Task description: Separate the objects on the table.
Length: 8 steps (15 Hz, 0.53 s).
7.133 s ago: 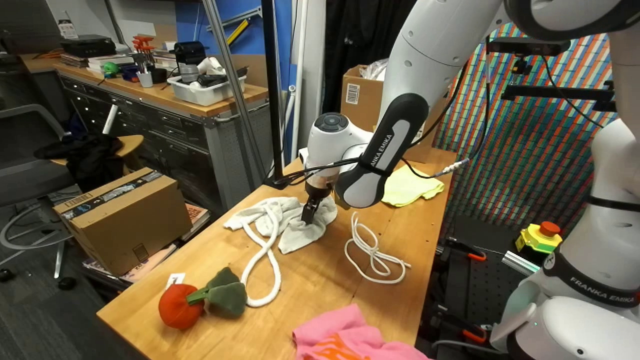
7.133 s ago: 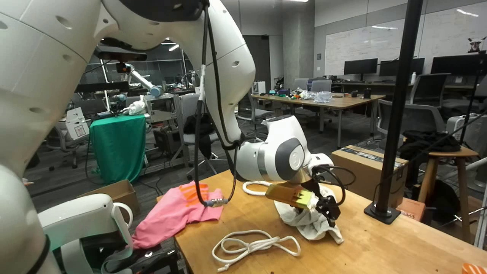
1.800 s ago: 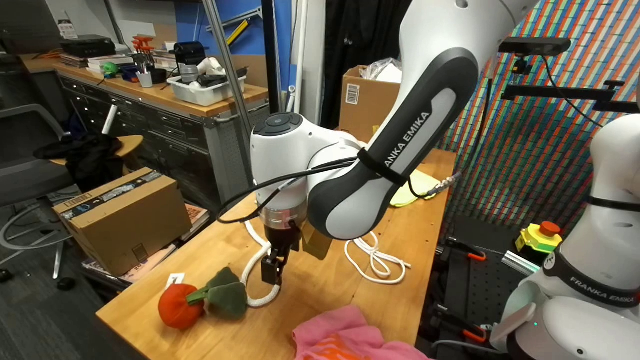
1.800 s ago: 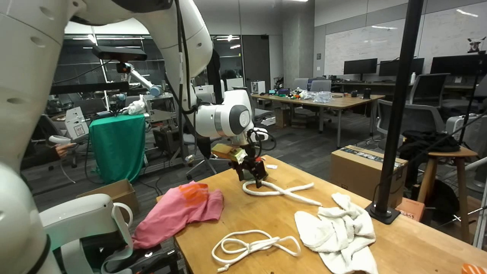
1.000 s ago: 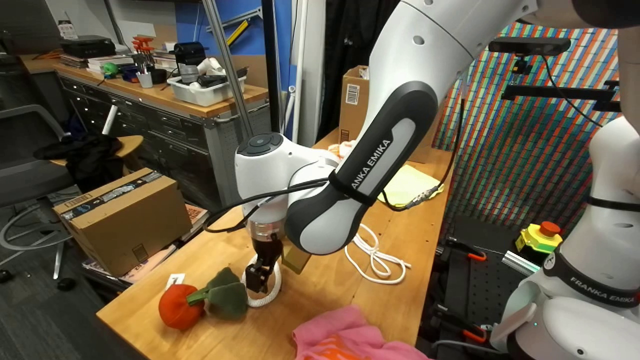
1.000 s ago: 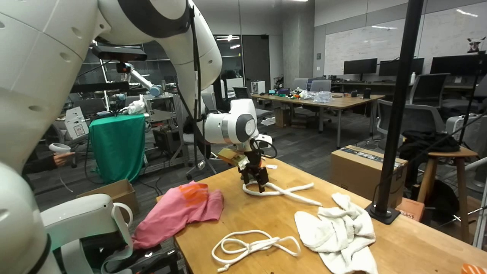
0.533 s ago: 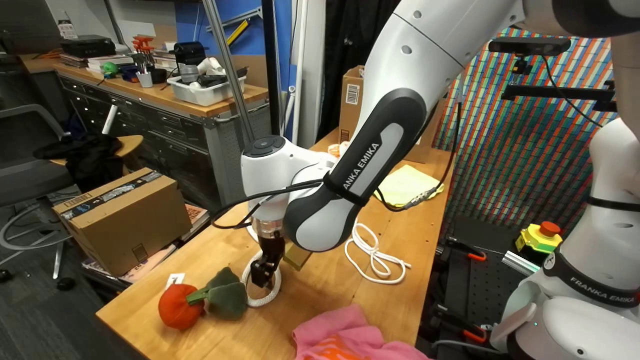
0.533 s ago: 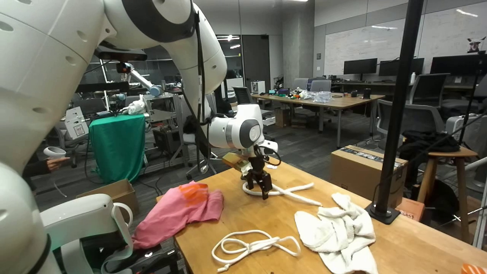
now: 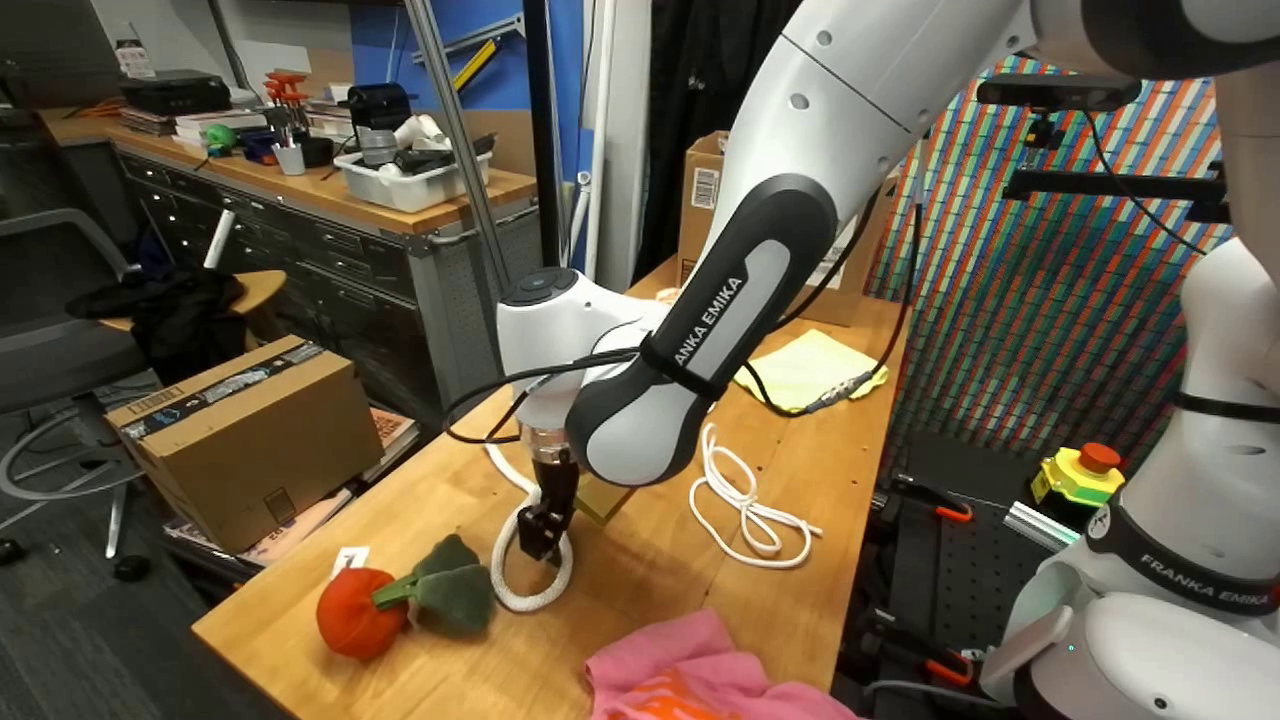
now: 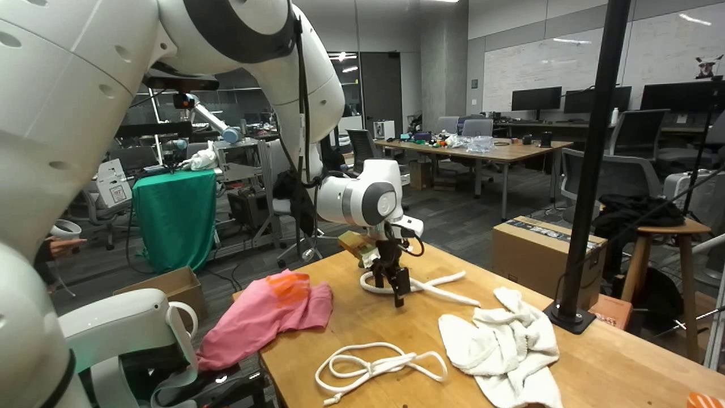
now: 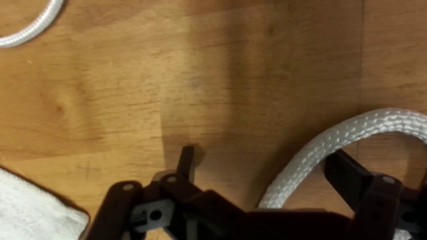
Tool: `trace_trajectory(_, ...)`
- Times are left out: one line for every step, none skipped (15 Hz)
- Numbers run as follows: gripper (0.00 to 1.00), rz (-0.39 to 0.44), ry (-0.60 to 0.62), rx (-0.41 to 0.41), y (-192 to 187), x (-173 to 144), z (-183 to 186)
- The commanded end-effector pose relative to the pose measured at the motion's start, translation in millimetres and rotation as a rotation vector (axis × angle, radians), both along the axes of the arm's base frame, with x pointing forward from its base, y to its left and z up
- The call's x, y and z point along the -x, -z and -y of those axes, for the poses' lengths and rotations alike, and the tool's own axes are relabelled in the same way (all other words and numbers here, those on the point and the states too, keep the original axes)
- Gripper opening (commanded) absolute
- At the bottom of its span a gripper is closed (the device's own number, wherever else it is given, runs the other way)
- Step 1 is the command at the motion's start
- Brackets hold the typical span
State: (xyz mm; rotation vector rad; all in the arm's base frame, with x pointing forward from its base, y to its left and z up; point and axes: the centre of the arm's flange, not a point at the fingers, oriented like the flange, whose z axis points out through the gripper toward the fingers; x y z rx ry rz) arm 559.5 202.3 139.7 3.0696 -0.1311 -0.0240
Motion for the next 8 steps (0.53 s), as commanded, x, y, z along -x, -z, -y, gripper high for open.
trace_trajectory(1.00, -0.034, 0.026, -0.006, -3.4, 10.2, 10.4)
trace_trajectory(1.00, -0.034, 0.026, -0.004, -3.8, 12.0, 11.5)
trace_trajectory(1.00, -0.031, 0.022, 0.000, -4.8, 13.8, 12.7)
trace_trajectory(1.00, -0.028, 0.023, 0.003, -5.0, 14.3, 14.2)
trace_trajectory(1.00, -0.033, 0.025, 0.004, -6.9, 15.3, 17.3)
trace_trajectory(1.00, -0.035, 0.029, 0.005, -8.9, 15.7, 20.1)
trace_trajectory(1.00, -0.040, 0.033, 0.005, -11.0, 17.0, 24.3)
trace_trajectory(1.00, -0.043, 0.036, 0.006, -12.2, 17.8, 27.4)
